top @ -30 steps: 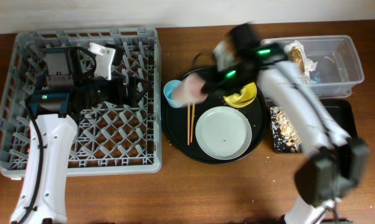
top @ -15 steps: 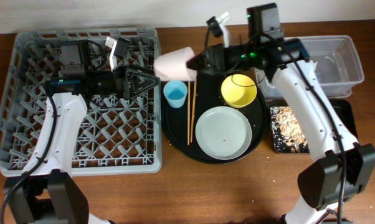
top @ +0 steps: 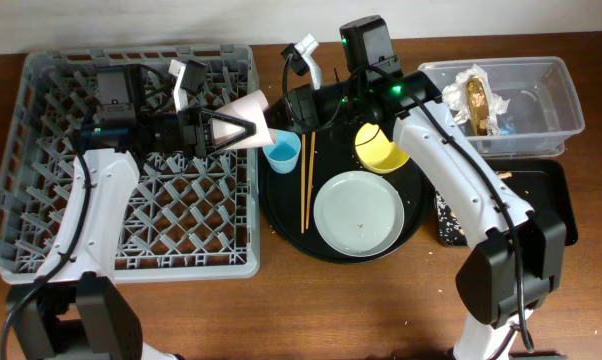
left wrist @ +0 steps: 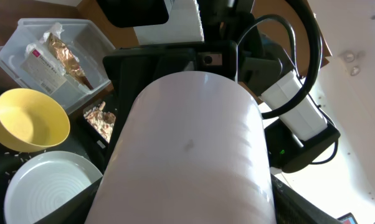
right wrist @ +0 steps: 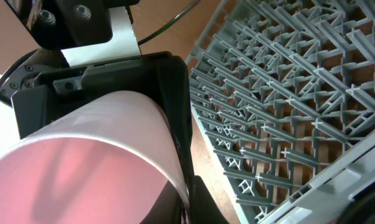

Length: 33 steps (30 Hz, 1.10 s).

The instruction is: Sort waste into correct bins and load items into the dishwasher rack

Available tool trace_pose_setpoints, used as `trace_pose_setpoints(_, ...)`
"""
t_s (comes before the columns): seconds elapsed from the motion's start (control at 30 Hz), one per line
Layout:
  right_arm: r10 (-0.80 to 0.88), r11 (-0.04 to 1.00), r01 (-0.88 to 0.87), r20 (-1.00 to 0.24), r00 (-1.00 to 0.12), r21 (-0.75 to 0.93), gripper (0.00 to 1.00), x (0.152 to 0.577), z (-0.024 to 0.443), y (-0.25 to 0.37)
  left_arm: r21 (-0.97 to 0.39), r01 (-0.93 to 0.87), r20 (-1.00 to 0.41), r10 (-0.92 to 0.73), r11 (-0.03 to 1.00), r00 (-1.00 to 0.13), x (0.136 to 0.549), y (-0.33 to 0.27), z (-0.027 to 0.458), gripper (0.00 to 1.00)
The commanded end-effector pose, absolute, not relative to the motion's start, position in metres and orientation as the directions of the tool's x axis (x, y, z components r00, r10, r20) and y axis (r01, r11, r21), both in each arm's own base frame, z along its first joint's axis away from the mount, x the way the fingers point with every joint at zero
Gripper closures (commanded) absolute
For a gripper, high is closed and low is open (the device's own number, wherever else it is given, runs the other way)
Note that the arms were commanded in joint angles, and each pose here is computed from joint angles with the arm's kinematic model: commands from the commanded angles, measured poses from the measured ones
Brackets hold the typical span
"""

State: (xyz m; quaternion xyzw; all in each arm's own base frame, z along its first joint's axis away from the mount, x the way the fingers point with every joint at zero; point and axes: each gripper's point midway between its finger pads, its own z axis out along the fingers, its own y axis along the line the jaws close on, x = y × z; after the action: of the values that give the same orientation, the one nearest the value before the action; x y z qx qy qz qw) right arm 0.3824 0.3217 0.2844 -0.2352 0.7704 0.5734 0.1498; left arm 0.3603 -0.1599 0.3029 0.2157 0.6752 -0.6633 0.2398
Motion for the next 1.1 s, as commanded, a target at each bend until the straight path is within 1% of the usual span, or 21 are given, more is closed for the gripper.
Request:
trace_pose_setpoints(0.0,-0.176,0.277,-0.523,-0.493,-0.852,0.806,0.62,0.388,0.278,0.32,-0.786,0.618,-0.619,-0.027,0.018,-0.785,0.361,-0.16,0.306,0.38)
trace_pose_setpoints(0.03,-0.174,0.286,-0.52,-0.49,-0.854,0.805,0.45,0.389,0.277,0.32,-0.78,0.626,-0.626,-0.028,0.02,-0.779,0.361,-0.159,0.307,0.38)
trace_pose_setpoints(0.07,-0.173,0.29,-0.514,-0.484,-0.858,0.807,0.32,0.389,0.276,0.318,-0.765,0.643,-0.644,-0.033,0.025,-0.765,0.364,-0.156,0.308,0.38)
trace_pose_setpoints(0.1,-0.166,0.3,-0.506,-0.478,-0.862,0.809,0.26,0.392,0.275,0.314,-0.748,0.663,-0.664,-0.042,0.034,-0.747,0.367,-0.151,0.31,0.41)
trace_pose_setpoints(0.17,-0.136,0.352,-0.468,-0.451,-0.882,0.81,0.2,0.401,0.267,0.299,-0.711,0.699,-0.703,-0.069,0.075,-0.708,0.377,-0.136,0.311,0.44)
trace_pose_setpoints(0.2,-0.112,0.392,-0.435,-0.427,-0.897,0.811,0.18,0.407,0.261,0.287,-0.705,0.698,-0.708,-0.089,0.125,-0.7,0.386,-0.126,0.309,0.44)
trace_pose_setpoints(0.3,-0.042,0.538,-0.323,-0.358,-0.933,0.779,0.14,0.423,0.236,0.245,-0.723,0.602,-0.677,-0.17,0.34,-0.717,0.416,-0.089,0.29,0.44)
trace_pose_setpoints(0.43,0.038,0.699,-0.171,-0.275,-0.961,0.694,0.12,0.431,0.205,0.197,-0.682,0.466,-0.67,-0.226,0.564,-0.707,0.439,-0.06,0.275,0.44)
trace_pose_setpoints(0.47,0.055,0.734,-0.137,-0.258,-0.965,0.666,0.11,0.431,0.198,0.187,-0.654,0.387,-0.658,-0.236,0.65,-0.715,0.443,-0.052,0.271,0.44)
trace_pose_setpoints(0.53,0.076,0.788,-0.088,-0.238,-0.968,0.609,0.11,0.43,0.187,0.172,-0.566,0.286,-0.648,-0.203,0.773,-0.734,0.44,-0.044,0.266,0.43)
trace_pose_setpoints(0.57,0.082,0.807,-0.073,-0.234,-0.969,0.585,0.07,0.43,0.184,0.167,-0.499,0.235,-0.634,-0.166,0.834,-0.755,0.435,-0.041,0.262,0.43)
trace_pose_setpoints(0.6,0.087,0.826,-0.059,-0.229,-0.97,0.56,0.04,0.429,0.18,0.162,-0.391,0.163,-0.594,-0.113,0.906,-0.797,0.424,-0.037,0.254,0.44)
trace_pose_setpoints(0.67,0.094,0.856,-0.034,-0.22,-0.971,0.516,0.01,0.428,0.174,0.153,-0.255,0.122,-0.526,-0.032,0.959,-0.85,0.404,-0.039,0.244,0.44)
trace_pose_setpoints(0.73,0.099,0.879,-0.009,-0.201,-0.975,0.476,0.01,0.423,0.168,0.146,-0.137,0.118,-0.417,0.051,0.984,-0.907,0.376,-0.049,0.229,0.43)
trace_pose_setpoints(0.93,0.102,0.894,0.008,-0.185,-0.977,0.449,0.02,0.419,0.164,0.14,-0.055,0.172,-0.188,0.159,0.984,-0.969,0.326,-0.067,0.202,0.43)
trace_pose_setpoints(1.07,0.102,0.894,0.008,-0.185,-0.977,0.449,0.01,0.419,0.164,0.14,-0.058,0.173,-0.093,0.167,0.983,-0.981,0.318,-0.069,0.185,0.44)
